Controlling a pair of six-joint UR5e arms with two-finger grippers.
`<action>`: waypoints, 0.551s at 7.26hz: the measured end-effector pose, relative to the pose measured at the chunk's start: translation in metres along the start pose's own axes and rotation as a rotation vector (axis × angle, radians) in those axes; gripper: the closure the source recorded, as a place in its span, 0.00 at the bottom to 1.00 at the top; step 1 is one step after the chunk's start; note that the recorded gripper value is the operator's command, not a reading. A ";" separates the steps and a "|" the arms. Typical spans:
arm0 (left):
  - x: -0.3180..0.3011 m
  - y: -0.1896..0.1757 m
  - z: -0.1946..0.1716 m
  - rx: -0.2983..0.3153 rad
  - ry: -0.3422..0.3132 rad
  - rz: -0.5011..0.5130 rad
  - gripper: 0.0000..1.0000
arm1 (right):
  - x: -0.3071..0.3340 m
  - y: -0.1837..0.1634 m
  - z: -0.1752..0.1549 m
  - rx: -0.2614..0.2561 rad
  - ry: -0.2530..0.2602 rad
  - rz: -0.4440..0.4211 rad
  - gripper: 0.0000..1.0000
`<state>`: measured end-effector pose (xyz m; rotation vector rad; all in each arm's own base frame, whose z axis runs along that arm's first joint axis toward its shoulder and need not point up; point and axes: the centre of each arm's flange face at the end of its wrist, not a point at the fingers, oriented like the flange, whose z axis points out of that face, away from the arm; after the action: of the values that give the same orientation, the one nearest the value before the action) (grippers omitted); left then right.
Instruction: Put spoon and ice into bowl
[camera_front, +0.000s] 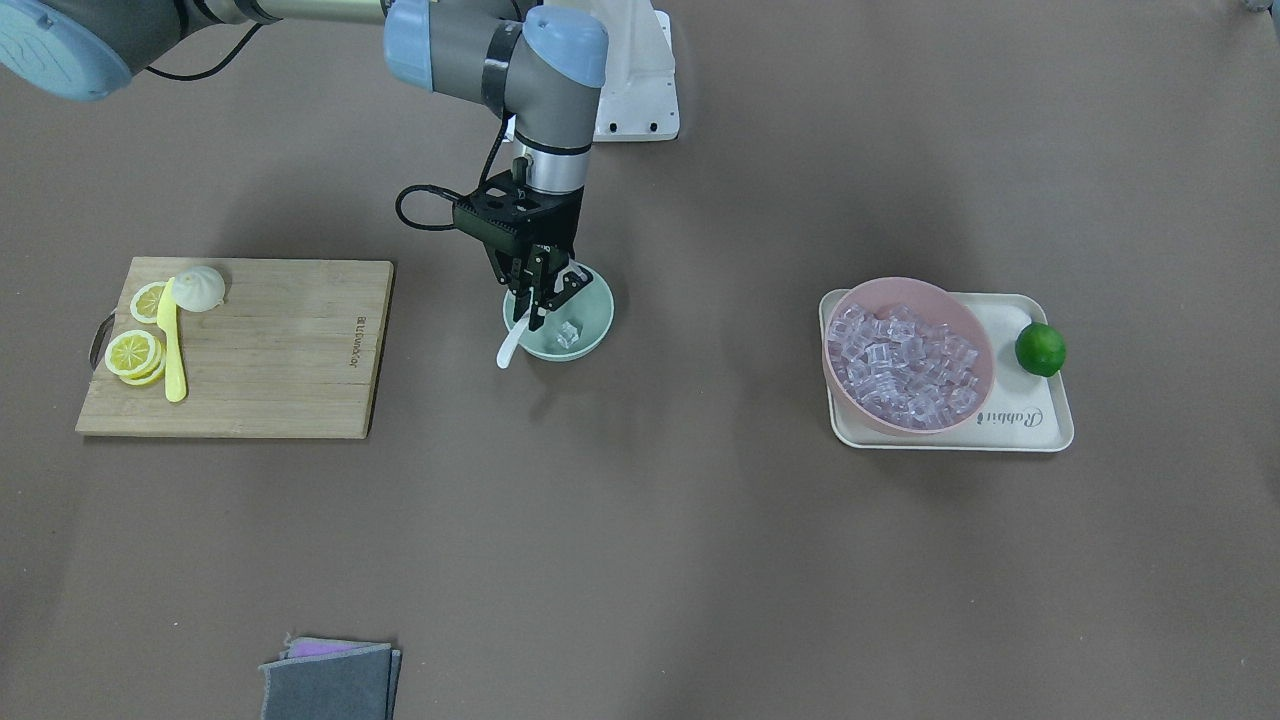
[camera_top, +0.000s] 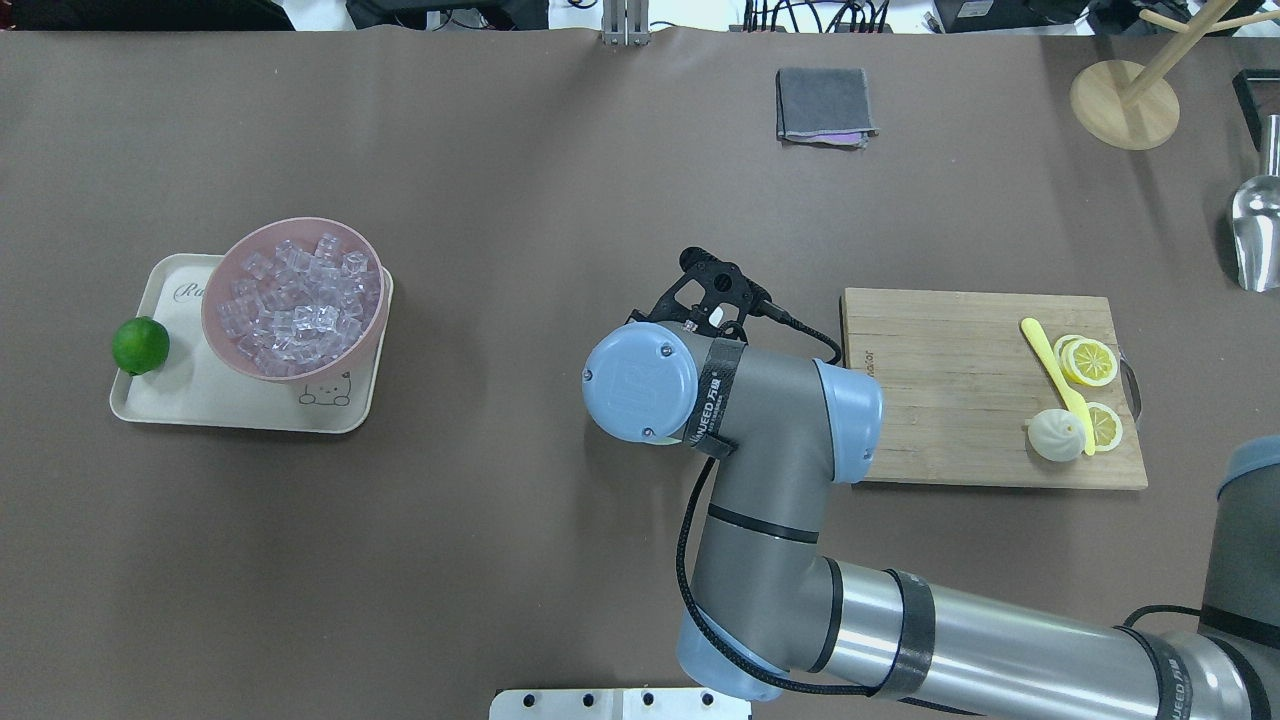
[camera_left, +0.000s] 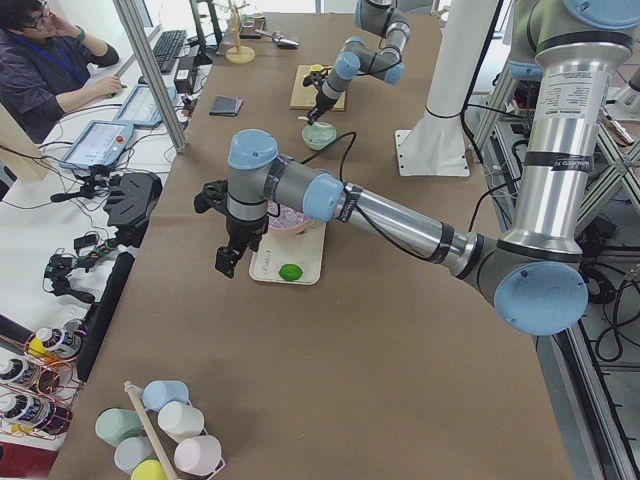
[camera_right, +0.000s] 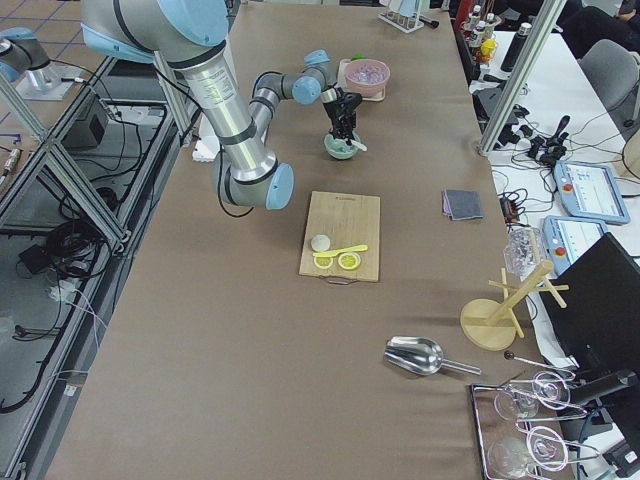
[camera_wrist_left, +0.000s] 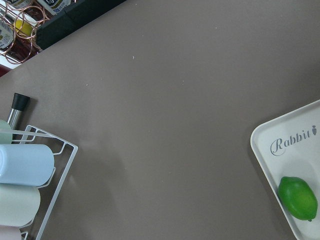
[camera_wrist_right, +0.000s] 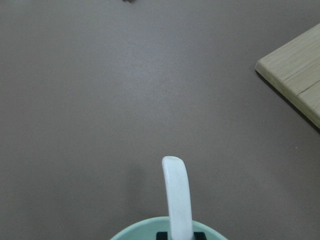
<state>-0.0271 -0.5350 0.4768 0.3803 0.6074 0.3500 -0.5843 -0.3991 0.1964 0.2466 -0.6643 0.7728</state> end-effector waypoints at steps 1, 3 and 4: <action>0.000 0.000 0.001 -0.001 0.000 -0.002 0.02 | 0.001 0.002 0.002 0.021 -0.004 -0.011 0.00; -0.002 0.001 0.003 -0.007 0.001 -0.026 0.02 | -0.001 -0.006 -0.006 0.036 -0.024 -0.055 0.00; -0.003 0.004 0.005 -0.011 0.001 -0.036 0.02 | -0.001 -0.022 -0.014 0.033 -0.037 -0.091 0.00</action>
<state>-0.0271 -0.5337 0.4832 0.3580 0.6121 0.3188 -0.5630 -0.4090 0.1857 0.3200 -0.6710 0.6936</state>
